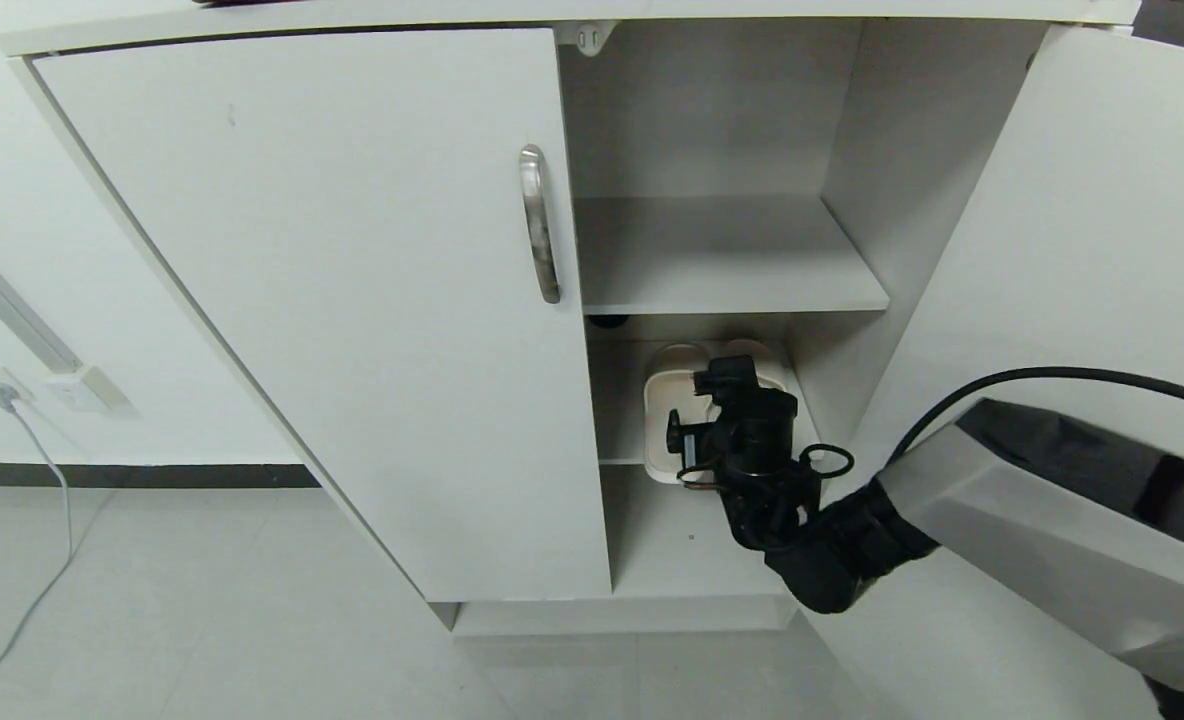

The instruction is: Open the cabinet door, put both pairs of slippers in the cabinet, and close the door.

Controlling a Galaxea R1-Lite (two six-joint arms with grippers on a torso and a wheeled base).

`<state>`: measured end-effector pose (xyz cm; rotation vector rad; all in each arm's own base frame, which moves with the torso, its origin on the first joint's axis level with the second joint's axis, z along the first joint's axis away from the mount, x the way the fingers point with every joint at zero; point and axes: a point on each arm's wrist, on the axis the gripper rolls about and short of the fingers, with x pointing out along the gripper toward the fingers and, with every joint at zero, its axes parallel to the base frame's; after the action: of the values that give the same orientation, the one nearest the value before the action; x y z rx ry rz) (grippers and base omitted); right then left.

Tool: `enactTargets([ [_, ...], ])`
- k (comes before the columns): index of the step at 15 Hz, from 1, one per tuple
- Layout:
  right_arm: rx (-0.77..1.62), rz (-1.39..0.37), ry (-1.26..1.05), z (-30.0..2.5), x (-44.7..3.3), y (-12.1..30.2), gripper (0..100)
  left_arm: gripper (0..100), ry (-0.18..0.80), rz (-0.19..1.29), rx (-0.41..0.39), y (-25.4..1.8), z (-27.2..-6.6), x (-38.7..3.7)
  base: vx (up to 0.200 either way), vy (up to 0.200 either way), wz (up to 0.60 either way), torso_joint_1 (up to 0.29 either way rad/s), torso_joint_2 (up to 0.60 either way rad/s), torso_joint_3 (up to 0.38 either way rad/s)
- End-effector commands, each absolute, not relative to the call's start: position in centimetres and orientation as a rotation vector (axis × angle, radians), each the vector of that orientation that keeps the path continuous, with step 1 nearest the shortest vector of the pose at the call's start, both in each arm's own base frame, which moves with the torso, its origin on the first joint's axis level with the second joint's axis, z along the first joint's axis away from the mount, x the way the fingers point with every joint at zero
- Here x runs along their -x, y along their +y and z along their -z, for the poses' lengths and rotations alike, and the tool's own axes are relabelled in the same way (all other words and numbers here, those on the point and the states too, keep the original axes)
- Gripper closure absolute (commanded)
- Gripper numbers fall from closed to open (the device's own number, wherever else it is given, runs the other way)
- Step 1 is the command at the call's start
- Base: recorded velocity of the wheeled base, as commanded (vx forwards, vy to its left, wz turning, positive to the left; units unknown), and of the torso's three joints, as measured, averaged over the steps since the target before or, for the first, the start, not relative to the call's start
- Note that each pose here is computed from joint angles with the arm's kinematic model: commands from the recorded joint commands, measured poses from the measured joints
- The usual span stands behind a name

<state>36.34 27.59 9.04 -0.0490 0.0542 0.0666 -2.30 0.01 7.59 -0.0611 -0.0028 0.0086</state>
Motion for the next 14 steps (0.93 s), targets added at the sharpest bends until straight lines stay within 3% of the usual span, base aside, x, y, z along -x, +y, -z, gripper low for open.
enactTargets([
  [1, 0.033, -0.138, 0.033, -12.2, -30.4, 26.7, 0, 100, -0.002, -0.009, 0.063, 0.0, -7.6, 2.3, 0.000, 0.000, 0.00, 0.000, 0.00, 0.000],
  [4, 0.064, -0.189, 0.066, -11.3, -27.0, 26.0, 0, 100, -0.002, -0.009, 0.063, 0.0, -7.6, 2.3, 0.000, 0.000, 0.00, 0.000, 0.00, 0.000],
  [8, 0.071, -0.206, 0.069, -10.7, -26.7, 26.2, 0, 100, -0.002, -0.005, 0.066, 0.0, -7.6, 2.3, 0.000, 0.000, 0.00, 0.000, 0.00, 0.000],
  [11, 0.073, -0.207, 0.067, -10.7, -26.6, 26.3, 0, 100, -0.002, -0.008, 0.077, 0.0, -7.6, 2.3, -0.200, 0.000, 0.00, 0.004, 0.00, 0.001],
  [14, 0.076, -0.204, 0.068, -10.7, -26.6, 26.3, 0, 100, -0.002, -0.008, 0.071, 0.0, -7.6, 2.3, 0.000, 0.000, 0.00, 0.000, 0.00, 0.000],
])
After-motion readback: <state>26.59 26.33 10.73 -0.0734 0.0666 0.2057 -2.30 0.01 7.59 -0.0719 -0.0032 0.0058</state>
